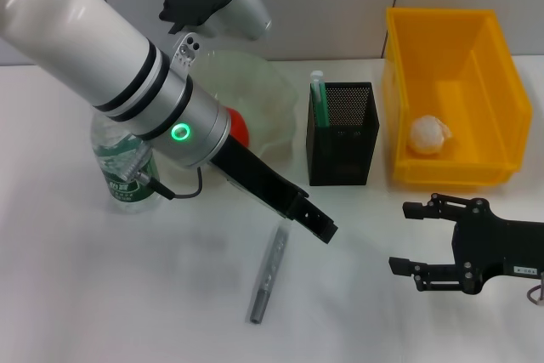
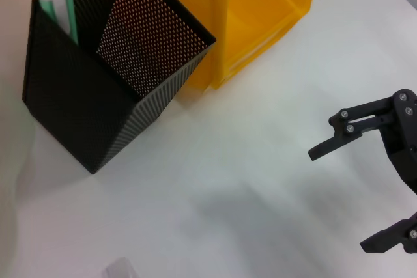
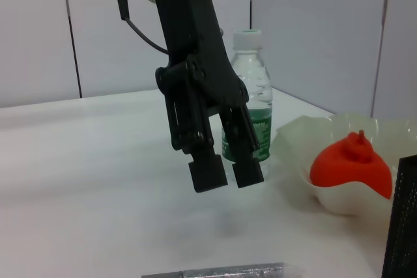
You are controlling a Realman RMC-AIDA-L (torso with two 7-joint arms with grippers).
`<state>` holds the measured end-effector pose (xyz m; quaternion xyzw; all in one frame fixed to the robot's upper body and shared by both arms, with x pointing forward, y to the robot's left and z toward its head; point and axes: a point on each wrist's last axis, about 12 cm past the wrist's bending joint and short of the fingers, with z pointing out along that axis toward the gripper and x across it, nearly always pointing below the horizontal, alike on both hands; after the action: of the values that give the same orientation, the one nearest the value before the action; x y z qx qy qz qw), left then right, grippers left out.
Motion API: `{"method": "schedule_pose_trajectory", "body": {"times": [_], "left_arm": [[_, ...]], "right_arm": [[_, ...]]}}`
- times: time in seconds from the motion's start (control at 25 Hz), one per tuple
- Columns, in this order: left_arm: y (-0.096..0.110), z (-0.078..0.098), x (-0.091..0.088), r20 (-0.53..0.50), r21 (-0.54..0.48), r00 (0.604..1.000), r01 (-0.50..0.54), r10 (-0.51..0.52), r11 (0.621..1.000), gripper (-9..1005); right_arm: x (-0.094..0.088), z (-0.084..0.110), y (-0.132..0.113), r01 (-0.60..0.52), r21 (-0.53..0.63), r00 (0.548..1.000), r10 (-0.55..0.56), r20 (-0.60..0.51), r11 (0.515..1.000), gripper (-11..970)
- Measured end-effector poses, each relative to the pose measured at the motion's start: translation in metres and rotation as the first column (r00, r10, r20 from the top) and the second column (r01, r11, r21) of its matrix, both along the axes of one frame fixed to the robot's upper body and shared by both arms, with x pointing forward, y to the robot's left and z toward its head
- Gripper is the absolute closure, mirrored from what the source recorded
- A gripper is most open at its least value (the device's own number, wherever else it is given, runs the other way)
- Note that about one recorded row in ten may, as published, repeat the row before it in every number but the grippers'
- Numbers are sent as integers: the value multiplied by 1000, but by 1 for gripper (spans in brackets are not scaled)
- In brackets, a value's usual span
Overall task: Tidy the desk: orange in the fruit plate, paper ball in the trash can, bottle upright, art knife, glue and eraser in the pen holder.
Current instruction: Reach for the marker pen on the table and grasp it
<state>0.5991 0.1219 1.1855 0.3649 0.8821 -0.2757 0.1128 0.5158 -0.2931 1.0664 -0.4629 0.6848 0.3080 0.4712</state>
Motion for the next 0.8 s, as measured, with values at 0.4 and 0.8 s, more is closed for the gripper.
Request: {"method": "schedule_pose_trajectory", "body": {"times": [0.4,0.8], "left_arm": [[-8,5,3,23,17,999,23,-24,1000,212],[-14,-5,3,3,66,999,41,-41,997,213]], "right_arm": [[1,0,0,1,-2,1000,-1,3,1000,143],[3,2,-1,0,-7,1000,0,9,1000,143]]}}
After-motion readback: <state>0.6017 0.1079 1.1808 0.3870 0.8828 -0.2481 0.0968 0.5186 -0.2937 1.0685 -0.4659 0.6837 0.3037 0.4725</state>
